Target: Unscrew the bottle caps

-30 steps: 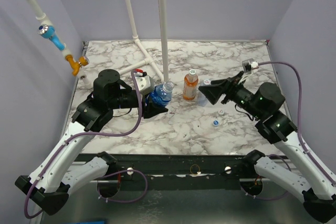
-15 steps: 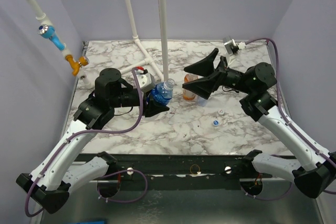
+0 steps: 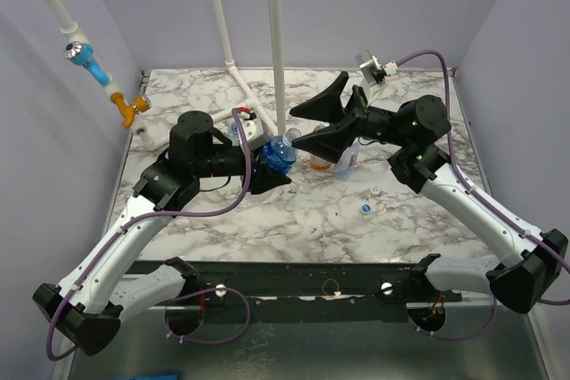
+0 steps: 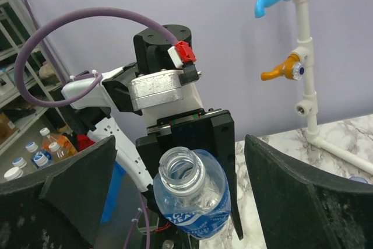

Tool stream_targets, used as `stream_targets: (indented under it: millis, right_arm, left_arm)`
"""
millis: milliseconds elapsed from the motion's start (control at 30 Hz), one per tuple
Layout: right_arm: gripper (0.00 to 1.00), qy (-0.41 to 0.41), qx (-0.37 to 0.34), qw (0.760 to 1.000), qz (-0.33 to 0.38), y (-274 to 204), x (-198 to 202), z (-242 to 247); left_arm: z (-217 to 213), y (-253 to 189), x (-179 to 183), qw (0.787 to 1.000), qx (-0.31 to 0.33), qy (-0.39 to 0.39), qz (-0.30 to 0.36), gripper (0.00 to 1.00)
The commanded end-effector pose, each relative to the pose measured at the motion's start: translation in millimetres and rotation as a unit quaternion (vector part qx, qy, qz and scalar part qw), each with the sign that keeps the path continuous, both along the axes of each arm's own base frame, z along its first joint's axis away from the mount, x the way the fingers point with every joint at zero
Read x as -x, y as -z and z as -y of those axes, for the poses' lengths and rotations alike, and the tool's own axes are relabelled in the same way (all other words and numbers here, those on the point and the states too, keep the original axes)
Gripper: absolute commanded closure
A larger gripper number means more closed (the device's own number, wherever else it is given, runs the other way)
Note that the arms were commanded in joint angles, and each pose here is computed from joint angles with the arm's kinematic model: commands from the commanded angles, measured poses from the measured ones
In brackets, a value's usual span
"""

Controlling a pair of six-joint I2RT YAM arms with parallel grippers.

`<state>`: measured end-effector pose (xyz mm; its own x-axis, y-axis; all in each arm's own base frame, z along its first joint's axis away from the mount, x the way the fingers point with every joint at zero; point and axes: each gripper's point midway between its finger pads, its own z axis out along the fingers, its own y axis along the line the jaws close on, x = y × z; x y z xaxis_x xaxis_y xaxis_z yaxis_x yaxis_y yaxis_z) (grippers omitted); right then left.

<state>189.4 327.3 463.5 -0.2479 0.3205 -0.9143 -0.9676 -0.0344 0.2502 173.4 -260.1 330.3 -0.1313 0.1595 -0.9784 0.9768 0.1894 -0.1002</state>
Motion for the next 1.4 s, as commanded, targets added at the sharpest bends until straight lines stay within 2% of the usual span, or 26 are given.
stream_targets:
  millis: [0, 67, 200, 467, 533, 567, 600, 700, 767, 933, 1067, 1267, 1367]
  right_arm:
    - [0.1, -0.01, 0.006, 1.0, 0.018, -1.4, 3.5, -9.1]
    - [0.16, -0.003, 0.01, 1.0, 0.014, 2.5, 0.3, -10.4]
    - [0.37, 0.008, 0.02, 1.0, 0.003, 11.2, -6.0, -12.7]
    - [0.47, 0.023, 0.044, 0.999, -0.012, 27.6, -20.4, -21.1]
    - [0.55, 0.029, 0.046, 0.998, -0.014, 29.1, -23.5, -21.8]
    - [0.61, 0.033, 0.045, 0.998, -0.014, 29.1, -24.4, -21.9]
    - [0.67, 0.037, 0.044, 0.998, -0.013, 28.5, -25.7, -21.5]
    - [0.78, 0.064, 0.045, 0.997, -0.01, 27.1, -32.7, -18.4]
    - [0.82, 0.093, 0.051, 0.994, -0.008, 28.6, -41.2, -15.0]
    - [0.89, 0.17, 0.097, 0.981, -0.005, 52.7, -67.7, -6.8]
    - [0.9, 0.212, 0.141, 0.967, -0.002, 83.4, -85.0, -1.7]
    - [0.94, 0.232, 0.191, 0.954, -0.015, 127.9, -102.9, -3.6]
    - [0.95, 0.233, 0.196, 0.952, -0.019, 133.7, -106.7, -6.6]
  left_arm:
    - [2.1, -14.5, -8.0, 1.0, 0.015, -0.013, 0.012, 1.0]
    - [2.8, -15.7, -7.6, 1.0, 0.018, -0.012, 0.01, 1.0]
    - [3.3, -18.2, -8.5, 1.0, 0.021, -0.014, 0.009, 1.0]
    - [6.2, -22.9, -7.5, 0.999, 0.031, -0.008, 0.001, 1.0]
    - [6.6, -22.9, -7.3, 0.999, 0.032, -0.007, 0.0, 1.0]
    - [6.6, -22.0, -7.9, 0.999, 0.032, -0.008, -0.001, 1.0]
    - [6.1, -20.1, -9.4, 0.999, 0.03, -0.014, -0.002, 0.96]
    - [2.7, -16.1, -14.6, 0.999, 0.027, -0.036, -0.002, 0.32]
    - [-0.7, -14.9, -16.6, 0.998, 0.026, -0.051, 0.002, 0.02]
    - [-14.5, -16.6, -19.0, 0.995, 0.022, -0.094, 0.017, 0.01]
    - [-28.2, -24.3, -19.4, 0.991, 0.016, -0.125, 0.052, 0.01]
    - [-49.1, -33.0, -33.5, 0.977, 0.0, -0.193, 0.085, 0.01]
    - [-52.6, -24.0, -30.2, 0.978, -0.016, -0.191, 0.085, 0.01]
